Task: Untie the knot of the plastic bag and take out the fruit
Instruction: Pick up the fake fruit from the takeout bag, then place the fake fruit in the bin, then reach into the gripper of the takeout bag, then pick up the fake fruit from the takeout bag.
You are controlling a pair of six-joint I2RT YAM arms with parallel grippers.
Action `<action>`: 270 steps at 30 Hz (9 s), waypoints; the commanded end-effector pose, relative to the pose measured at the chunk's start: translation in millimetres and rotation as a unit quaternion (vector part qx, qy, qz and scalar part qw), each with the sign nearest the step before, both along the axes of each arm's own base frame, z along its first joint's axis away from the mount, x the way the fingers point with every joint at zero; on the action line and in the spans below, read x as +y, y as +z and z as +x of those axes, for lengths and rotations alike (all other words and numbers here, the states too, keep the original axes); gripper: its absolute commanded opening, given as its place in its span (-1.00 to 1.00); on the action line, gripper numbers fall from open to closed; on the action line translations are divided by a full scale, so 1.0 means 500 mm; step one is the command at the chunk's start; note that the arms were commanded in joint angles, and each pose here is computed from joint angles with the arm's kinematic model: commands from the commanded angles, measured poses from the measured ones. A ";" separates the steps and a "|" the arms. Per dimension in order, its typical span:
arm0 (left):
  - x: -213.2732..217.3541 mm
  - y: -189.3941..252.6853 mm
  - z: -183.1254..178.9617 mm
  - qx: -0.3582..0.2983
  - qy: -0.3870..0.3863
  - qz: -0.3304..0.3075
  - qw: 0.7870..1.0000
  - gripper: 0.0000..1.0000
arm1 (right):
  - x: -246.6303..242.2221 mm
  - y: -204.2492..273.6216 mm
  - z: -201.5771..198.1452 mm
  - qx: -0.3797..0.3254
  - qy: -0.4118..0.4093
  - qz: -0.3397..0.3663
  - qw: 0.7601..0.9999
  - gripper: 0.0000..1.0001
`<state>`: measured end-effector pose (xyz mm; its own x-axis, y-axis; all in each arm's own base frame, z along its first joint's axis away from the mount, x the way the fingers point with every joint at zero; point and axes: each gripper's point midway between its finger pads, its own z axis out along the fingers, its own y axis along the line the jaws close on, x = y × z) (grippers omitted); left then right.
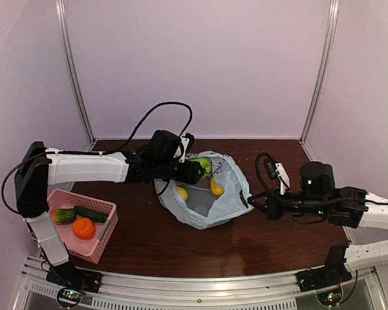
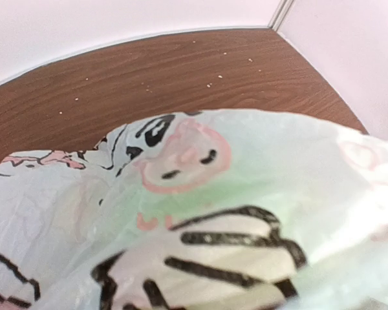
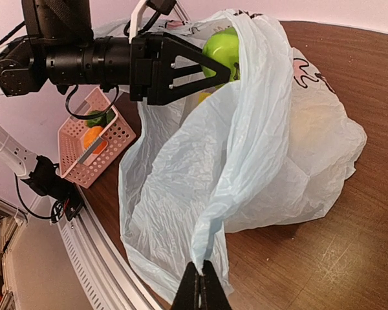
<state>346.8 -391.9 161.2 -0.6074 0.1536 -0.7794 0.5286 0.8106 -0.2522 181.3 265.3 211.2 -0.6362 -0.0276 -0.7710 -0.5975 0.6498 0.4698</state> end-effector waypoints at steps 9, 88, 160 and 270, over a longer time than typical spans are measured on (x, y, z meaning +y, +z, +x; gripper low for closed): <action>0.004 0.050 -0.120 -0.007 -0.154 -0.021 0.988 0.33 | 0.006 0.106 0.033 -0.064 -0.032 0.056 0.996 -1.00; 0.987 -0.043 -0.280 0.096 0.668 -0.100 0.731 0.15 | 0.000 0.099 0.043 -0.080 -0.045 0.057 0.994 -1.00; -0.176 0.144 -0.187 0.002 -0.255 -0.081 0.963 0.30 | -0.066 0.177 0.064 -0.118 -0.122 0.066 0.983 -1.00; -0.350 -0.099 -0.067 -0.016 -0.185 0.005 0.983 0.25 | -0.070 0.228 0.066 -0.147 -0.124 0.079 0.978 -1.00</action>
